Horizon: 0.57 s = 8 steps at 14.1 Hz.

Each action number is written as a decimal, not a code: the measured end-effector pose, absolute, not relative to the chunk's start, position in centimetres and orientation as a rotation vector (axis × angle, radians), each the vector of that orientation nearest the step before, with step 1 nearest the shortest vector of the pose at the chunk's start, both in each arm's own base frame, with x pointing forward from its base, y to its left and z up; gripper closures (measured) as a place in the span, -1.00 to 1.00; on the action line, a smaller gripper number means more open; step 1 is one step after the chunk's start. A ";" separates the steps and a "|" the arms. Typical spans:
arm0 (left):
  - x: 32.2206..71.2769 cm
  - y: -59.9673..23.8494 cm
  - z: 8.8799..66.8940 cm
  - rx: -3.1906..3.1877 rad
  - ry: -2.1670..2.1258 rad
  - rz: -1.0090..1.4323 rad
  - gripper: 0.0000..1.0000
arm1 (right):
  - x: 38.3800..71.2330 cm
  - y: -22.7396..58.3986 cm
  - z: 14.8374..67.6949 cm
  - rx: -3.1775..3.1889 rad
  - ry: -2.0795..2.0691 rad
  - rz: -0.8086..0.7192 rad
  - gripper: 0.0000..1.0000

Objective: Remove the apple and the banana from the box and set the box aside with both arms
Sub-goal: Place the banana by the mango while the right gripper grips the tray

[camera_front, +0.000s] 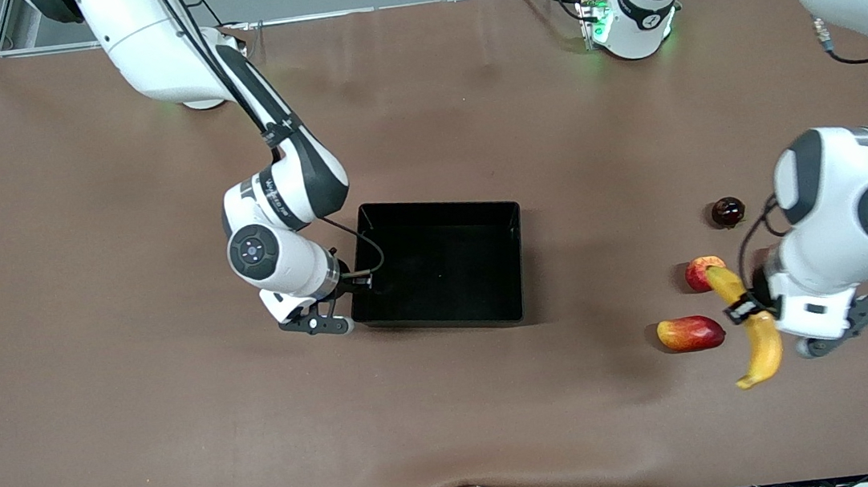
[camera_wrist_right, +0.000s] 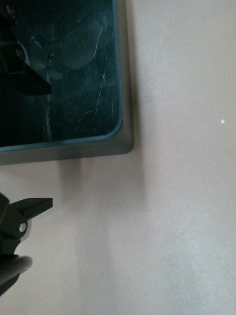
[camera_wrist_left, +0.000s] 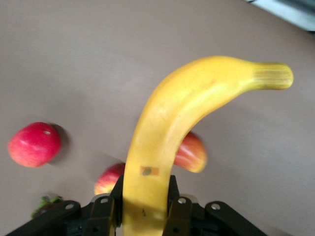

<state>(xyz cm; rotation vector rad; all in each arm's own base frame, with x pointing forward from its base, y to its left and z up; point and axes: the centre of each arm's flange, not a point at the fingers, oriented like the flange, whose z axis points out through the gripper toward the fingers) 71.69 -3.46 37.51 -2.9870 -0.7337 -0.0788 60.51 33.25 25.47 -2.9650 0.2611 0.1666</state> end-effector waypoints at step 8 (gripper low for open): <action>71.8 7.6 24.0 -2.909 -0.769 -0.047 0.29 | 60.3 33.2 25.4 -2.984 0.248 0.168 0.76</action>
